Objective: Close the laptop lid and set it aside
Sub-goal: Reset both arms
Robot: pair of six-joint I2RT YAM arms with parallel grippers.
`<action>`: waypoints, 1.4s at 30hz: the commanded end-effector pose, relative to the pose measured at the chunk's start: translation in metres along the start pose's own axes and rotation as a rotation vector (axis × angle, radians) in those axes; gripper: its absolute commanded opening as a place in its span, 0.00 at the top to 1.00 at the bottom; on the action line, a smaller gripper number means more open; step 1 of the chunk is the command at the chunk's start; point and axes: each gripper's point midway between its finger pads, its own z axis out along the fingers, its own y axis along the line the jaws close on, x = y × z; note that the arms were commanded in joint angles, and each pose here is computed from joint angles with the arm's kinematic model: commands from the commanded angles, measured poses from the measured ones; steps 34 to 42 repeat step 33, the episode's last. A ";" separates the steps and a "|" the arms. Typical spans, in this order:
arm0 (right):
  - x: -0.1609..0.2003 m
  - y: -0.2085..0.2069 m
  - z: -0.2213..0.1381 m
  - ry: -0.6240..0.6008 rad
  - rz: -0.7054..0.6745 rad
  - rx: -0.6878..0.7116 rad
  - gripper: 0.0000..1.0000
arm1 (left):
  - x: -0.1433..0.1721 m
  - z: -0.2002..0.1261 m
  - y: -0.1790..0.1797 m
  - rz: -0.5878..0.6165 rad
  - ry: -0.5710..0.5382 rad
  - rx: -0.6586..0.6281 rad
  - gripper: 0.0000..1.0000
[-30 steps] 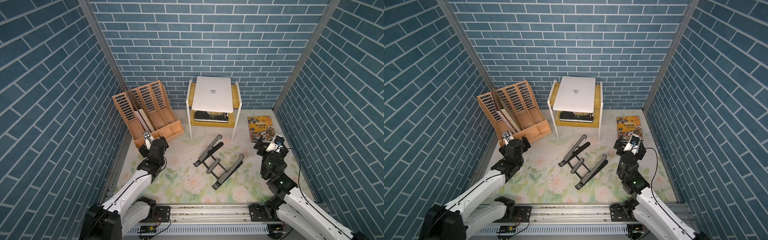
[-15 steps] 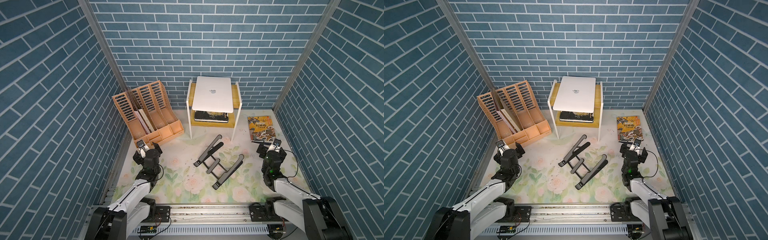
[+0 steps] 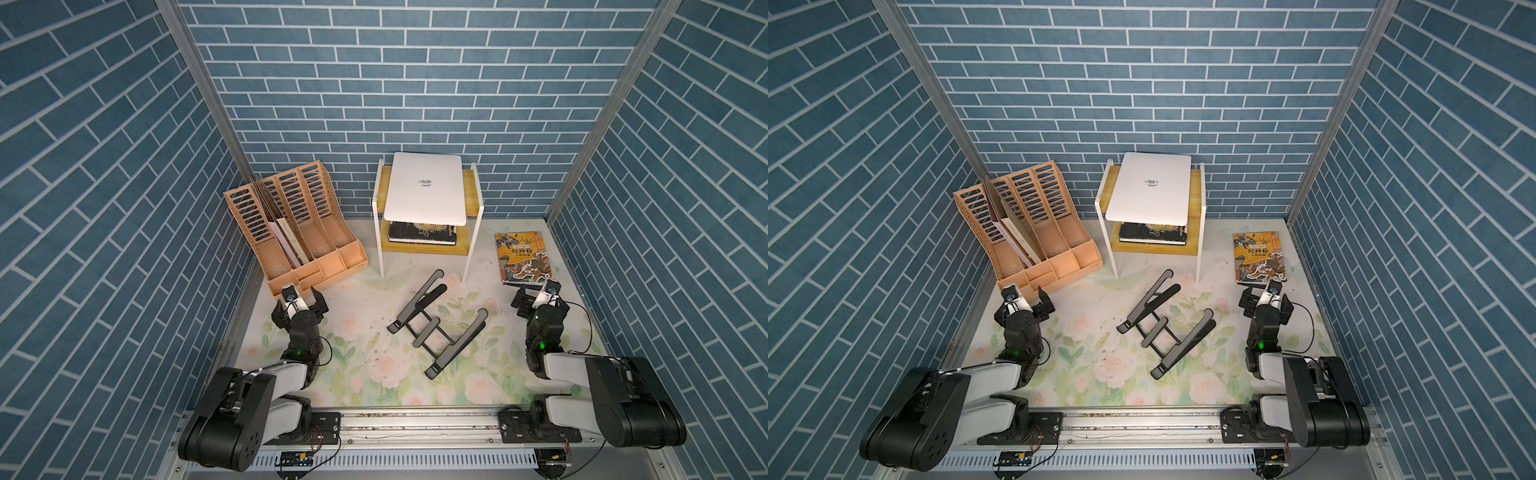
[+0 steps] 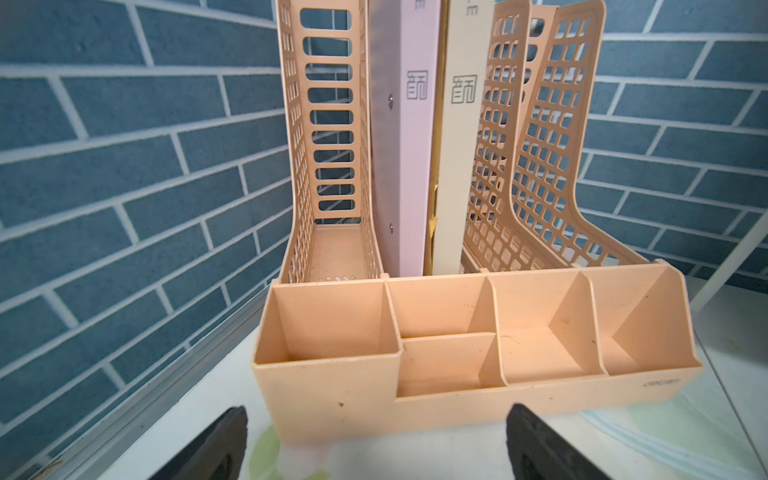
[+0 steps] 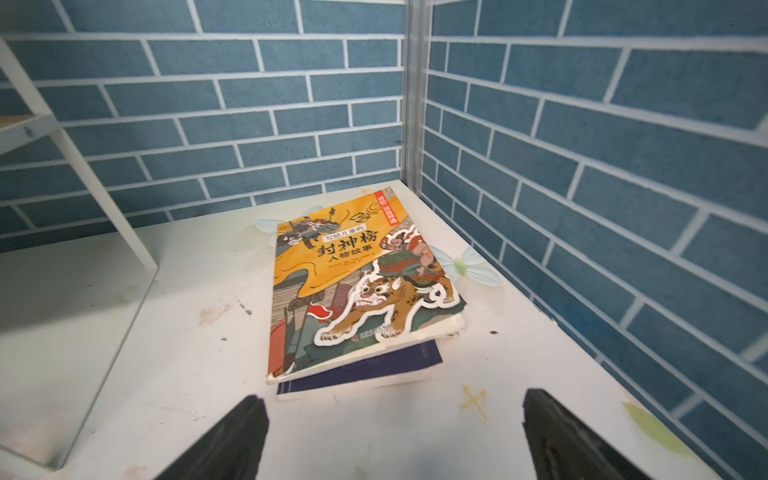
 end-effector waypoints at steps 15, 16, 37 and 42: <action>0.000 0.040 0.018 -0.057 -0.114 -0.214 0.00 | -0.006 0.033 -0.022 0.043 -0.049 0.144 0.00; -0.003 0.039 0.018 -0.064 -0.112 -0.212 0.00 | -0.008 0.033 -0.021 0.042 -0.063 0.140 0.00; -0.002 0.040 0.018 -0.062 -0.113 -0.214 0.00 | -0.008 0.032 -0.020 0.039 -0.062 0.136 0.00; -0.002 0.040 0.018 -0.062 -0.113 -0.214 0.00 | -0.008 0.032 -0.020 0.039 -0.062 0.136 0.00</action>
